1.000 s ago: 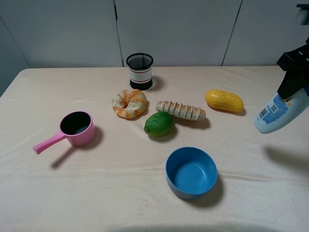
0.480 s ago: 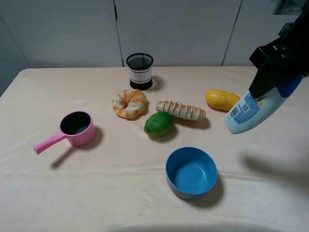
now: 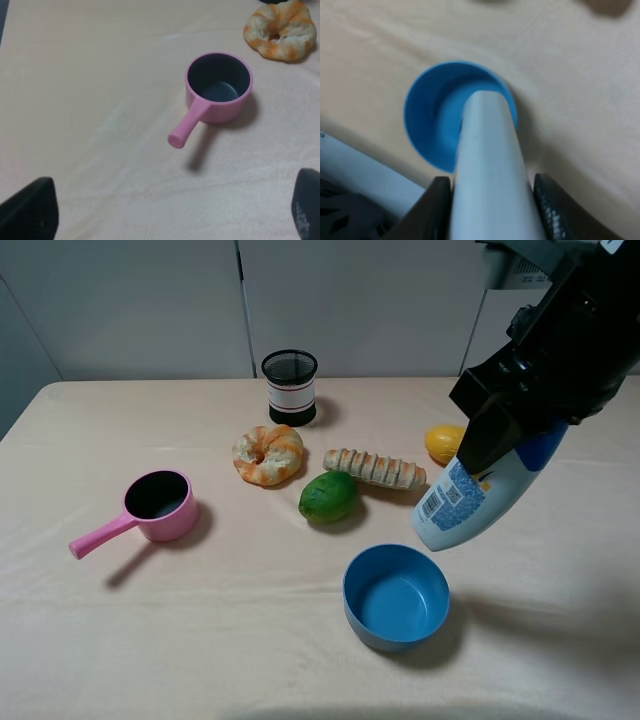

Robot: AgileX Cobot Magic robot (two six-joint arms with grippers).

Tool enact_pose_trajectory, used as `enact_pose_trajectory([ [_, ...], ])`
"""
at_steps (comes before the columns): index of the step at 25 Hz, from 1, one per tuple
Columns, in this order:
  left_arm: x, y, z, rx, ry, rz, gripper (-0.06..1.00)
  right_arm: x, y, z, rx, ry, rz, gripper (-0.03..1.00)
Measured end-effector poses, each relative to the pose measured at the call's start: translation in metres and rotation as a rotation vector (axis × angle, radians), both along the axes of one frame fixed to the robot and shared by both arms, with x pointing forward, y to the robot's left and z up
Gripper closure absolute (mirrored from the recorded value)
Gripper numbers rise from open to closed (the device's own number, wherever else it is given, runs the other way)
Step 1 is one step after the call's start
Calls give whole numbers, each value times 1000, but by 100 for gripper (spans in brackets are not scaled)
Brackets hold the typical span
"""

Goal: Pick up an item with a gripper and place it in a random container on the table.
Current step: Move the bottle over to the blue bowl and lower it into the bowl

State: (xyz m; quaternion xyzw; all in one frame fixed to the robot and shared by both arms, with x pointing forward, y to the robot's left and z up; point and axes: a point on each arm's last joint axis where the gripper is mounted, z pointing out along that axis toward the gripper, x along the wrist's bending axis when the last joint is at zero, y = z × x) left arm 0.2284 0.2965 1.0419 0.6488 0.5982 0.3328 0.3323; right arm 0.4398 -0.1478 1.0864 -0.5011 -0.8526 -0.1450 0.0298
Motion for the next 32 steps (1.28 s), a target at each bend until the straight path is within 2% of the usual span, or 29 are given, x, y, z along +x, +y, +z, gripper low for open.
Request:
enact_pose_trajectory([
  [14,0,0,0,0,0,0,0,-21,27,-1,9,19,61,70],
  [23,0,0,0,0,0,0,0,-3,42,-35,-62,108,56,70],
  [32,0,0,0,0,0,0,0,9,52,-60,-95,146,48,70],
])
